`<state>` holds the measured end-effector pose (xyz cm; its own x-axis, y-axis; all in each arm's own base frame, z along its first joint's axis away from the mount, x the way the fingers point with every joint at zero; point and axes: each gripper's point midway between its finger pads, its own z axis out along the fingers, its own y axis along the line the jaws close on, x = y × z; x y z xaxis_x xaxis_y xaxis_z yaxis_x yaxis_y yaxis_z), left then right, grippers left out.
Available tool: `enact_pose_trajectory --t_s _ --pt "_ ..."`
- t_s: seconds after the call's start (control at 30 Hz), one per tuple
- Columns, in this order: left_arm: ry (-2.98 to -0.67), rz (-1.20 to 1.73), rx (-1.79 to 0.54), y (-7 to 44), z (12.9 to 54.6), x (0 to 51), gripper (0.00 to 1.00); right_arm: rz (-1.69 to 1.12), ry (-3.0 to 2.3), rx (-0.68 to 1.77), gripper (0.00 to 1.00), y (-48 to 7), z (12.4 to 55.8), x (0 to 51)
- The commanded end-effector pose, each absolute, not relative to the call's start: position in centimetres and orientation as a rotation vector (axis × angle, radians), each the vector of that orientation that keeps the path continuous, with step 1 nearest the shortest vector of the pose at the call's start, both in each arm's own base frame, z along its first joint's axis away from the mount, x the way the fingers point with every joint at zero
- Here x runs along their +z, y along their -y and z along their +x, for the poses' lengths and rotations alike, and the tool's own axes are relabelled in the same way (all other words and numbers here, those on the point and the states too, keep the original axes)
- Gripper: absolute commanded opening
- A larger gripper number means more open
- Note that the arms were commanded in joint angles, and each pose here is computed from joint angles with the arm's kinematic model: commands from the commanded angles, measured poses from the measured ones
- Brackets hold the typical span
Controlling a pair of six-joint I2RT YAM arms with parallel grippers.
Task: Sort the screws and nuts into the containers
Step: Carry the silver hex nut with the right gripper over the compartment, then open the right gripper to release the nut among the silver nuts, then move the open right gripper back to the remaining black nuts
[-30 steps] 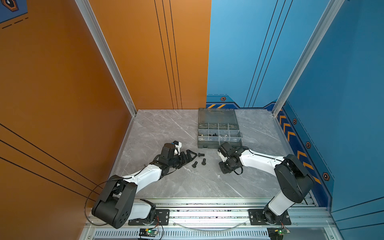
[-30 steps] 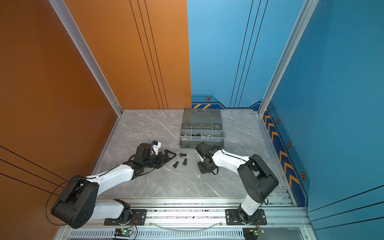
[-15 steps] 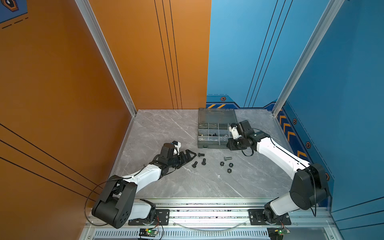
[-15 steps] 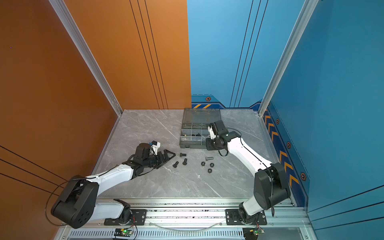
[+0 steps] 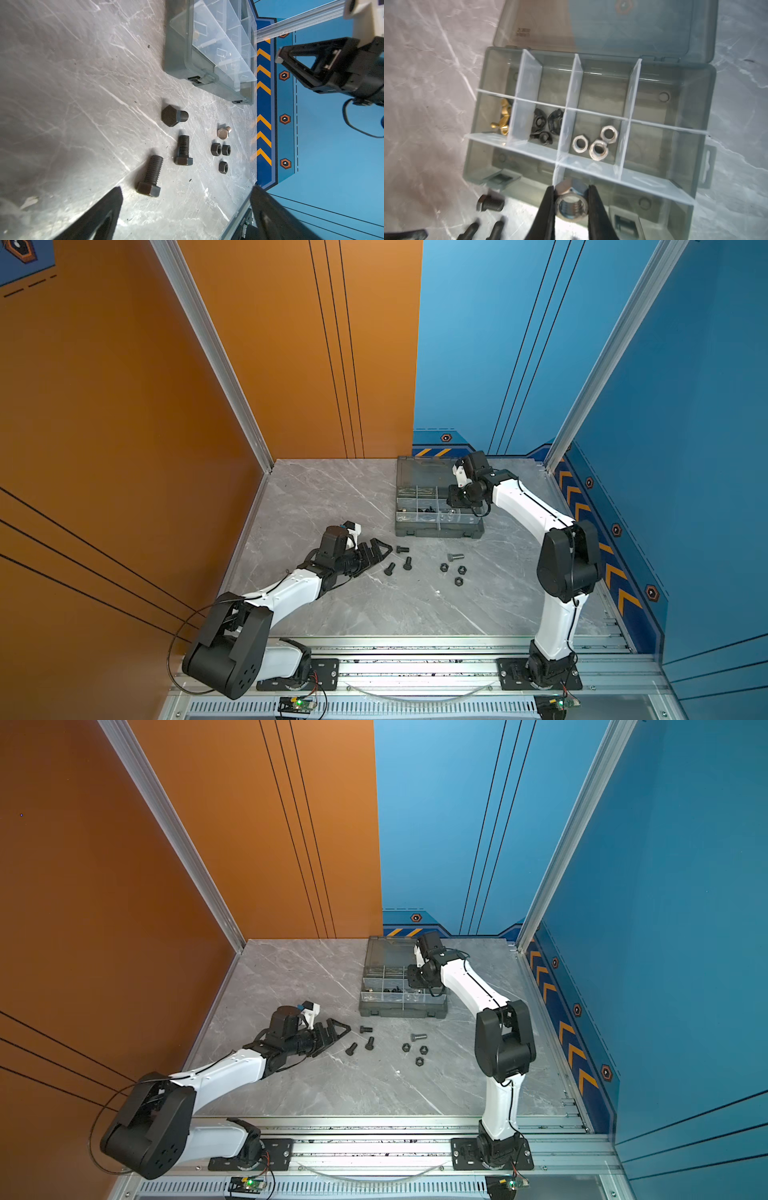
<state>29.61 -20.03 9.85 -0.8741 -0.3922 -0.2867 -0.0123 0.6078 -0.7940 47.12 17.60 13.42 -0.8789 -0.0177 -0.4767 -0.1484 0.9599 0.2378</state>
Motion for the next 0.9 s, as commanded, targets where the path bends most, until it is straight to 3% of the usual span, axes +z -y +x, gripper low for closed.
enact_pose_trajectory --t_s 0.0,0.27,0.4,0.63,0.87 --pt "-2.381 -0.298 -1.164 19.7 29.8 10.4 0.98 -0.076 -2.656 0.321 0.07 -16.7 48.1 12.6" --pt "-2.371 -0.295 -1.174 19.8 29.8 10.7 0.98 -0.058 -2.736 0.332 0.17 -17.3 48.8 8.6" --pt "-2.374 -0.297 -1.168 19.7 29.7 10.7 0.98 -0.053 -2.754 0.327 0.31 -17.3 48.7 7.7" --pt "-2.375 -0.298 -1.167 19.6 29.6 10.6 0.98 -0.087 -2.719 0.346 0.44 -17.4 48.1 10.1" --pt "-2.377 -0.301 -1.165 19.6 29.5 10.4 0.98 -0.161 -2.677 0.363 0.47 -17.4 44.6 13.7"
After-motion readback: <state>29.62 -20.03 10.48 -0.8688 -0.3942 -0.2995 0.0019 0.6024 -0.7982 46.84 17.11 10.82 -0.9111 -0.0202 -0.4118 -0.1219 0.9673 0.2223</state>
